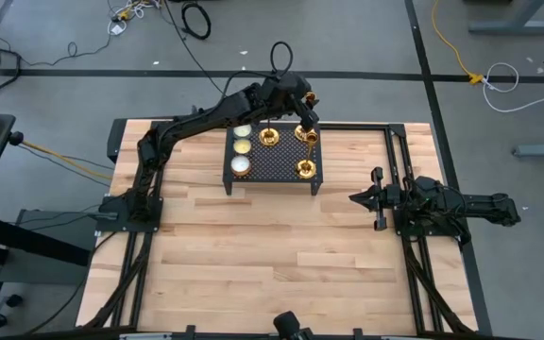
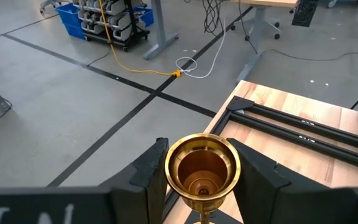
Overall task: Pick & Place candle stick holders
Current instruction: Adjust the candle holders on the shelf
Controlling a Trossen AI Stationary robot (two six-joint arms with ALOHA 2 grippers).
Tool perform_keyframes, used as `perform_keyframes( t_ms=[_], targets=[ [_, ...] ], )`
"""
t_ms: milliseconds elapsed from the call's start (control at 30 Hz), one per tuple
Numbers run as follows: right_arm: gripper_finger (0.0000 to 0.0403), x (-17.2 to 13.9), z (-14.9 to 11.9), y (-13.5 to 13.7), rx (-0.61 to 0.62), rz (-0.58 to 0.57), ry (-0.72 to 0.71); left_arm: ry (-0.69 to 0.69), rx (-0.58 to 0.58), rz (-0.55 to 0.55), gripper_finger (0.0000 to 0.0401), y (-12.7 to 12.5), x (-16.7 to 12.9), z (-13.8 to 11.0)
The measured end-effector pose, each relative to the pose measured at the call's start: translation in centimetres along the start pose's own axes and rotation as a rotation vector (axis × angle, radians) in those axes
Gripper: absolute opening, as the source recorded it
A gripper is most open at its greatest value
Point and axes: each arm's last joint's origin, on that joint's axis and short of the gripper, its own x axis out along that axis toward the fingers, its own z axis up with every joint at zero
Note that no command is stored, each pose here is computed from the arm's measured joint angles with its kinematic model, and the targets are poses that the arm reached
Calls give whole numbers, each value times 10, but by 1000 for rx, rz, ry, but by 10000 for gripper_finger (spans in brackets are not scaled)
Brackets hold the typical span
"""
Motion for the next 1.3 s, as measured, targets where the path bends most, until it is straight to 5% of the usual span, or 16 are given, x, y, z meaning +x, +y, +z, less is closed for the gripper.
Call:
perform_keyframes(
  t_ms=[1300],
  targets=[
    [13, 0, 0, 0, 0, 0, 0, -38, 48, -124, 156, -4, -20, 14]
  ],
)
